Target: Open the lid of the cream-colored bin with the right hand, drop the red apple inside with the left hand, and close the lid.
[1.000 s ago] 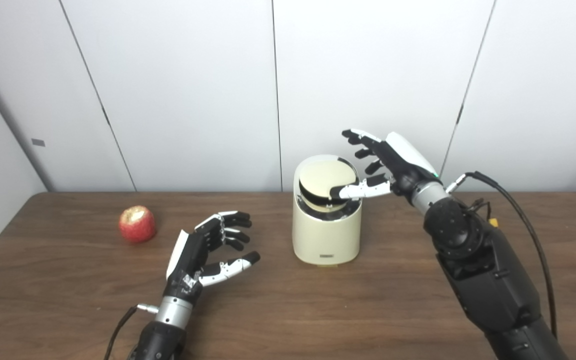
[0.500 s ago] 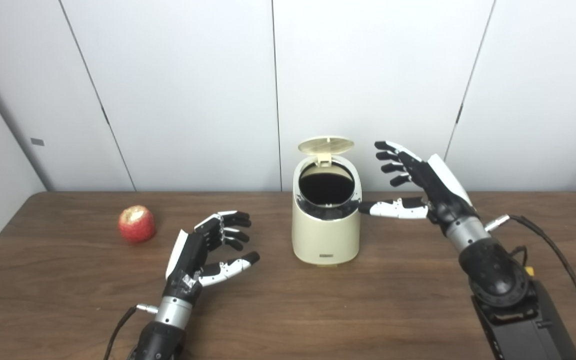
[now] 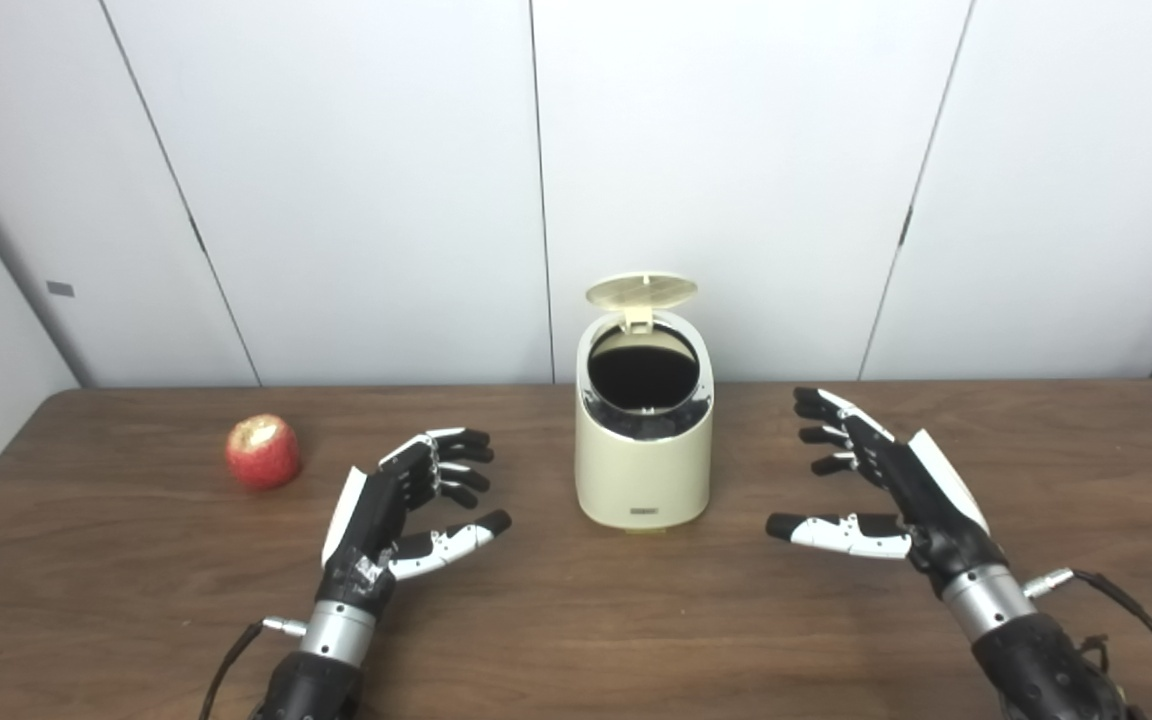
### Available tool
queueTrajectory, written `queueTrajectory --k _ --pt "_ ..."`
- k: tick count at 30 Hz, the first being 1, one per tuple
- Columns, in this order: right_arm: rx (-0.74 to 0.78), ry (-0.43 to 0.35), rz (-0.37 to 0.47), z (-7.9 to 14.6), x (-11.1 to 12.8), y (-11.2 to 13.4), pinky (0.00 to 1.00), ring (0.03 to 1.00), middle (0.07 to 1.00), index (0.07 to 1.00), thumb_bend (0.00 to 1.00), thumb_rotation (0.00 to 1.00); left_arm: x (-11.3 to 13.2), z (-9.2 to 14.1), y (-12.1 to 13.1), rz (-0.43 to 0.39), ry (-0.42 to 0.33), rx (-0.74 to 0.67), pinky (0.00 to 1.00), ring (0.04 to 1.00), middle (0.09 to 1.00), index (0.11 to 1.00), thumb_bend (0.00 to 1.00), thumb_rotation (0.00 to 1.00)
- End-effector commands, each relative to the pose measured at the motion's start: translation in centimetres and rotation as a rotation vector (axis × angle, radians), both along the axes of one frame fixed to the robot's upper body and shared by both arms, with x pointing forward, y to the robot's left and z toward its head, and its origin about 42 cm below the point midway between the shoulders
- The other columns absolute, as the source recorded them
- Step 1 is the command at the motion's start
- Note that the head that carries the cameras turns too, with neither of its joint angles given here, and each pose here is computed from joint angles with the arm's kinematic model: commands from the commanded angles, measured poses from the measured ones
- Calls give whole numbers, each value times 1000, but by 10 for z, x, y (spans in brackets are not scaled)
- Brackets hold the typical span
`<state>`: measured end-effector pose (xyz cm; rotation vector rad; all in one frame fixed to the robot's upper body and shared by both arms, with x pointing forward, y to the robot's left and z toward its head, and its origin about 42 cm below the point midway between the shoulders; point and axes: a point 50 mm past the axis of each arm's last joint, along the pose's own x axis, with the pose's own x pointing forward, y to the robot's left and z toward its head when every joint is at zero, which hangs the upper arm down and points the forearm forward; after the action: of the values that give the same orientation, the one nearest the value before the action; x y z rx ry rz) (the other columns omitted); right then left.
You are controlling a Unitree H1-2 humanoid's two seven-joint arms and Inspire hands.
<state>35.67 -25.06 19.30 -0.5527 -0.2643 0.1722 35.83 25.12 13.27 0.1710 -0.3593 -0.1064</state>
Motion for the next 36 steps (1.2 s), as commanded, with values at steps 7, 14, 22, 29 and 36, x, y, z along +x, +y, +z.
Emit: queueTrajectory --k 7,14,22,29,36 --pt "43 -74 21 7 -1 -4 736 841 888 906 771 249 -14 26 3 179 -177 -4 529 624 696 712 704 94" --pt "26 -40 1 5 -8 -12 776 855 900 911 738 141 -25 37 10 239 -221 11 520 656 728 744 705 94" --pt "71 13 -11 15 -14 -13 763 861 922 934 706 114 -34 56 33 392 -262 71 616 763 795 800 728 168" --pt "81 2 -1 16 -14 -13 622 793 875 890 737 197 -31 86 69 473 -284 125 658 817 839 839 756 184" --pt "69 -20 -12 14 -9 -14 517 750 853 853 840 348 -24 112 92 505 -308 208 656 793 829 843 763 207"
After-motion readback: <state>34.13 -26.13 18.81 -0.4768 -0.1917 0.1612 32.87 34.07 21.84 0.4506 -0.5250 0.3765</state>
